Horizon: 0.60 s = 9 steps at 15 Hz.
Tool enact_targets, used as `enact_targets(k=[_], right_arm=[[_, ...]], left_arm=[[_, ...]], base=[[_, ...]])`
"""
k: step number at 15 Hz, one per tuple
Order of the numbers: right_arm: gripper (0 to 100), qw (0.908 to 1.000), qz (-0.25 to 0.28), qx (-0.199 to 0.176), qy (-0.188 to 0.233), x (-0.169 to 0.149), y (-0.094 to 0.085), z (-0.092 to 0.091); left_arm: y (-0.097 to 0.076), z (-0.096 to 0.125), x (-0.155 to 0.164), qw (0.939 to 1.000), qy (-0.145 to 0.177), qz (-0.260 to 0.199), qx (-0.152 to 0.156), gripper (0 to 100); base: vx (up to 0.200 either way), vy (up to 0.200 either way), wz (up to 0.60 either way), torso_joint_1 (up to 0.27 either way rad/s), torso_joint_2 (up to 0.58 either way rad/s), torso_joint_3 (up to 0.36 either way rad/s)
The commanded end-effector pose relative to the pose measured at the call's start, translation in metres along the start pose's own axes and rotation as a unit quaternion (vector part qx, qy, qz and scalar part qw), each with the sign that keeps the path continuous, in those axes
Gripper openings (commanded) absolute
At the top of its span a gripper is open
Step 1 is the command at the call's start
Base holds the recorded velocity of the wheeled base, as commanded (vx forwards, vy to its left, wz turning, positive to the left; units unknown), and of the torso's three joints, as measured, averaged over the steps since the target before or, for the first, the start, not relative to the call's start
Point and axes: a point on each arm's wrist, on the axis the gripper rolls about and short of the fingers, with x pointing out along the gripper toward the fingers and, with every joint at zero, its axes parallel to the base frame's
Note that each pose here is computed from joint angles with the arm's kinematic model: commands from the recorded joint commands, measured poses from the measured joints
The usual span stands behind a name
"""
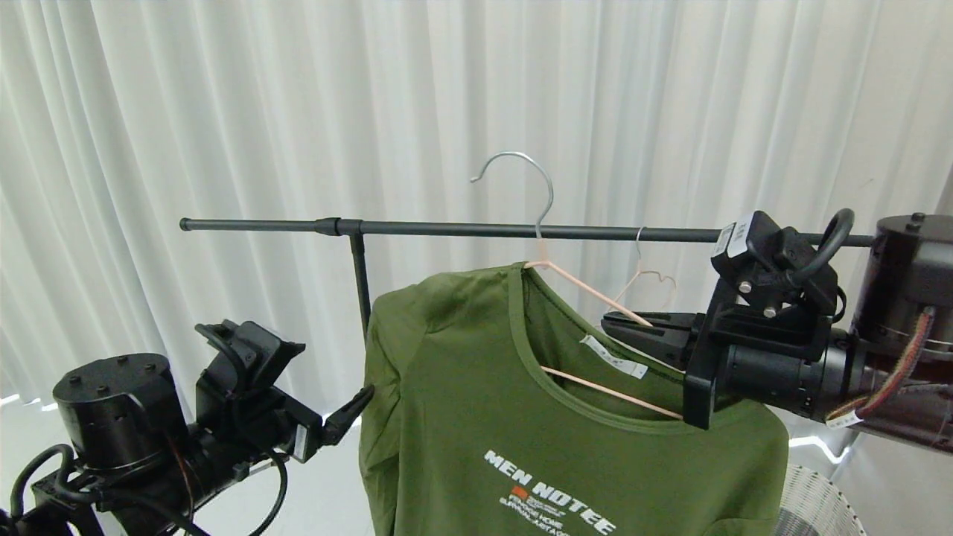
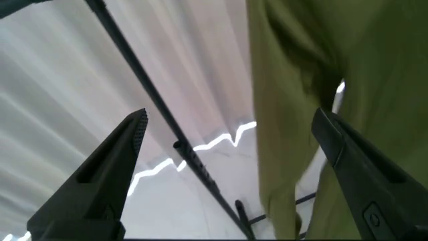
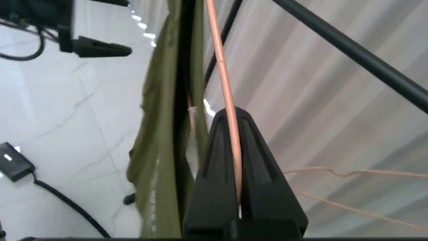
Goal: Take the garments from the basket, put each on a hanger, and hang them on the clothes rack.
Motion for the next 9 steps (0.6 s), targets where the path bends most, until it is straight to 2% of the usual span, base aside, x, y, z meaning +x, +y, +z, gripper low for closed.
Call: enact_targets(k=[1, 5, 6, 9], right_arm=[[0, 1.0000, 0.006, -0.001, 0.000, 0.0001, 0.0007, -0.0008], [0, 0.9995, 0.024, -0.005, -0.020, -0.0027, 0.0033, -0.0026], [0, 0.9991, 0.034, -0.007, -0.025, -0.0035, 0.0041, -0.0032], [0, 0.9989, 0.036, -0.008, -0.028, -0.0040, 0.0044, -0.0031]], left_arm=[[0.0011, -0.0014, 0.0058, 1.0000, 0.003, -0.004, -0.003, 100], [0.0052, -0.0028, 0.0125, 1.0000, 0.006, 0.001, -0.006, 100], [0.0048, -0.0031, 0.0123, 1.0000, 0.005, -0.004, -0.006, 0], [0.0052, -0.0011, 0.0125, 0.9999, -0.006, -0.009, -0.005, 0]], base=[[0.000, 0.000, 0.00, 0.000, 0.00, 0.000], [0.000, 0.000, 0.00, 0.000, 0.00, 0.000], [0.000, 0.000, 0.00, 0.000, 0.00, 0.000], [0.000, 0.000, 0.00, 0.000, 0.00, 0.000]])
